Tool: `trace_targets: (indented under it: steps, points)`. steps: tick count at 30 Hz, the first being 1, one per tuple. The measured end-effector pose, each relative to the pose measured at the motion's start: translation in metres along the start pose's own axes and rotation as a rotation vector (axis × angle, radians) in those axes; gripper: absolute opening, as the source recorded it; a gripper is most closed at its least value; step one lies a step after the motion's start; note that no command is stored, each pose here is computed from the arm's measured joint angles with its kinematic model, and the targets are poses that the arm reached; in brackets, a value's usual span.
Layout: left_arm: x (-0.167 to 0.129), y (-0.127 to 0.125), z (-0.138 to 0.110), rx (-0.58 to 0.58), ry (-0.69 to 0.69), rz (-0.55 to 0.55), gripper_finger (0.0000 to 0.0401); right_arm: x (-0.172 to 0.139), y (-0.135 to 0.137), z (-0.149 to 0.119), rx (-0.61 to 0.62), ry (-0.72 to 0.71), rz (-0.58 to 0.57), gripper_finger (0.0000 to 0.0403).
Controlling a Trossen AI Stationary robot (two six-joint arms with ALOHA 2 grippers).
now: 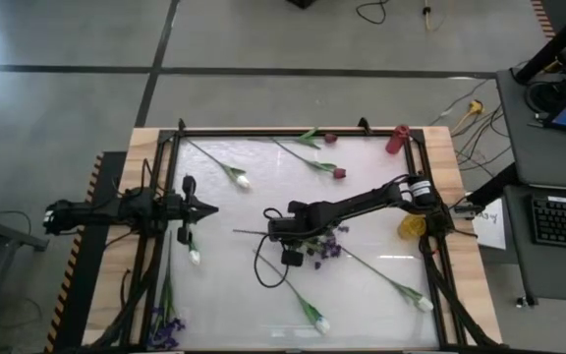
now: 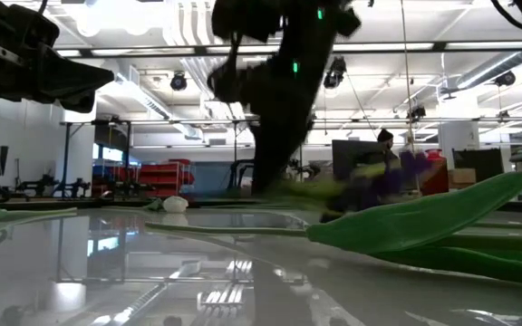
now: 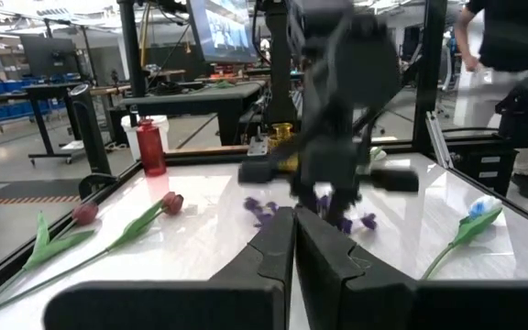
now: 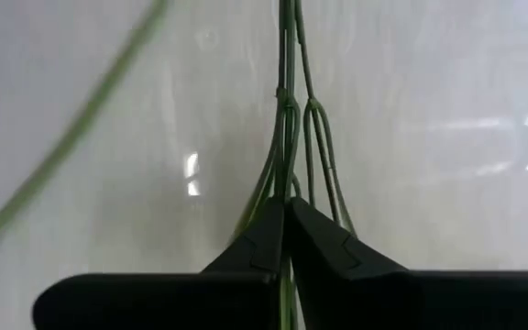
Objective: Sort flowers into vase by color
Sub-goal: Put the right violet flower into the yellow vase
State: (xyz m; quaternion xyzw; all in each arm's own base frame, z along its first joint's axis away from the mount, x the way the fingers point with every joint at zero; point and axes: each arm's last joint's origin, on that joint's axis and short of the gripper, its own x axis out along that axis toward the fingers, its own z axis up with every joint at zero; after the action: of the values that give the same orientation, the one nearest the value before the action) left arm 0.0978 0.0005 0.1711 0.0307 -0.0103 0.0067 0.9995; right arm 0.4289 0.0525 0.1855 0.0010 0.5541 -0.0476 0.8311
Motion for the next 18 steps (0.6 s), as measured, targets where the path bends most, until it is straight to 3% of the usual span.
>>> trace_targets:
  steps: [3, 7, 10, 13, 18]
  points:
    - [0.0, 0.0, 0.0, 0.0, 0.0, 0.0, 0.0, -0.021, -0.002, 0.006, -0.185, -0.003, 0.001, 0.001]
    - [0.0, 0.0, 0.0, 0.0, 0.0, 0.0, 0.0, -0.045, -0.005, 0.002, -0.646, 0.064, 0.014, 0.0009]
    - [0.0, 0.0, 0.0, 0.0, 0.0, 0.0, 0.0, -0.054, -0.008, -0.005, -0.912, 0.118, 0.042, 0.0009]
    - [0.0, 0.0, 0.0, 0.0, 0.0, 0.0, 0.0, -0.053, -0.014, -0.016, -1.069, 0.185, 0.115, 0.0009]
    - [0.0, 0.0, 0.0, 0.0, 0.001, 0.0, 0.0, -0.037, -0.019, -0.036, -1.225, 0.349, 0.141, 0.001]
